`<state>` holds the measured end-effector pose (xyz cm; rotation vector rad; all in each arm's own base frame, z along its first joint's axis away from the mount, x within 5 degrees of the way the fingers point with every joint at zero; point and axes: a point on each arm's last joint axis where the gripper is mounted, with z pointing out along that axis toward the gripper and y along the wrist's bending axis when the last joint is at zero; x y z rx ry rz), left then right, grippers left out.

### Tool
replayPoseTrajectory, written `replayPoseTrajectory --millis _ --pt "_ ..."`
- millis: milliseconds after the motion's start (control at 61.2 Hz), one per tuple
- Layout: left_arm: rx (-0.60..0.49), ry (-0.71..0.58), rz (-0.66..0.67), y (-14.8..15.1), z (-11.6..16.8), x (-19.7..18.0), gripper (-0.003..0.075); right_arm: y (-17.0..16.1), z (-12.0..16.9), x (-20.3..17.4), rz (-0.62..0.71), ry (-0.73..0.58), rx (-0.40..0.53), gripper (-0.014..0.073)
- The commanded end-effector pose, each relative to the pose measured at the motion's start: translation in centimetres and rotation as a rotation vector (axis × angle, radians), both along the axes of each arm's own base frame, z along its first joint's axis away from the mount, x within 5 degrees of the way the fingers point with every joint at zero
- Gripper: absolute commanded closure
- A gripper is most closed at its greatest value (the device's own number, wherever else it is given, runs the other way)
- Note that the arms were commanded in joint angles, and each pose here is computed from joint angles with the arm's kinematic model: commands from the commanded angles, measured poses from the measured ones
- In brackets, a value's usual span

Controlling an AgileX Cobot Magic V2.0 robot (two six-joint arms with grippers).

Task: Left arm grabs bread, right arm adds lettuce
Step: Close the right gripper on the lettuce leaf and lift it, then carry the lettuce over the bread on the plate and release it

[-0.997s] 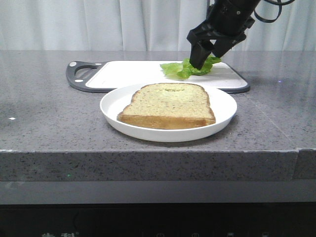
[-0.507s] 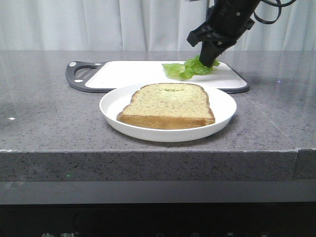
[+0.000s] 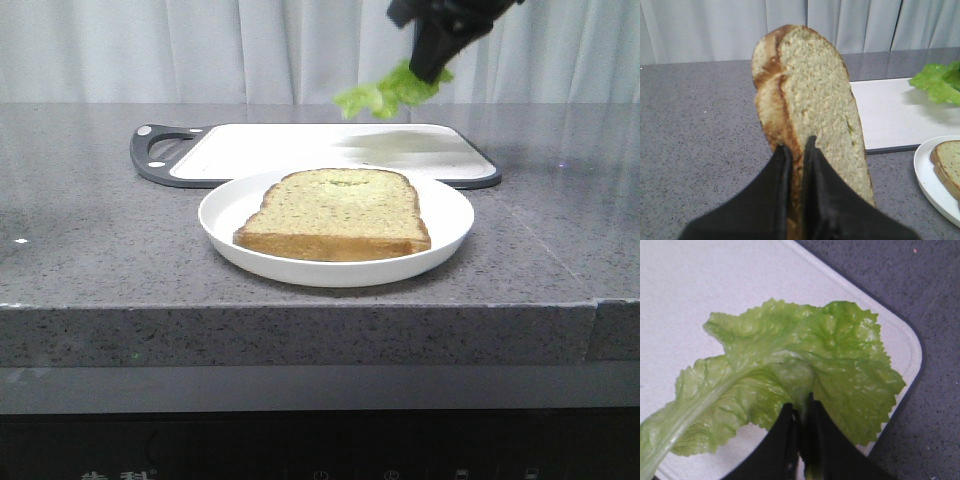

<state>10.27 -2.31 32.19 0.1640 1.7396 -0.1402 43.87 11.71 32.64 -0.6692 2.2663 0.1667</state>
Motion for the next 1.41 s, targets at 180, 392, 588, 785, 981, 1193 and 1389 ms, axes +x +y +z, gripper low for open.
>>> replayPoseTrajectory --millis 180,392,588,785,981,1193,1389 --pt "-0.016 -0.084 -0.036 -0.3 1.5 -0.1 0.0739 -0.5 6.3 -6.0 0.011 -0.239 0.135 0.071" --pt "-0.016 -0.084 -0.036 -0.3 1.5 -0.1 0.0739 0.6 4.3 -12.0 0.075 -0.306 0.117 0.071" --pt "-0.016 -0.084 -0.036 -0.3 1.5 -0.1 0.0739 1.3 2.2 -16.0 0.093 -0.316 0.149 0.071" --pt "-0.016 -0.083 -0.035 -0.3 1.5 -0.1 0.0739 1.9 0.4 -17.0 0.1 -0.175 0.215 0.0716" --pt "-0.016 -0.083 -0.035 -0.3 1.5 -0.1 0.0739 2.7 -1.4 -17.3 0.13 -0.111 0.195 0.0716" --pt "-0.013 -0.076 -0.029 -0.2 1.4 -0.1 0.0739 3.7 -2.4 -17.4 0.159 -0.067 0.186 0.0716" --pt "-0.012 -0.071 -0.027 -0.2 1.3 -0.1 0.0739 3.7 -2.4 -17.4 0.159 -0.067 0.184 0.0715"
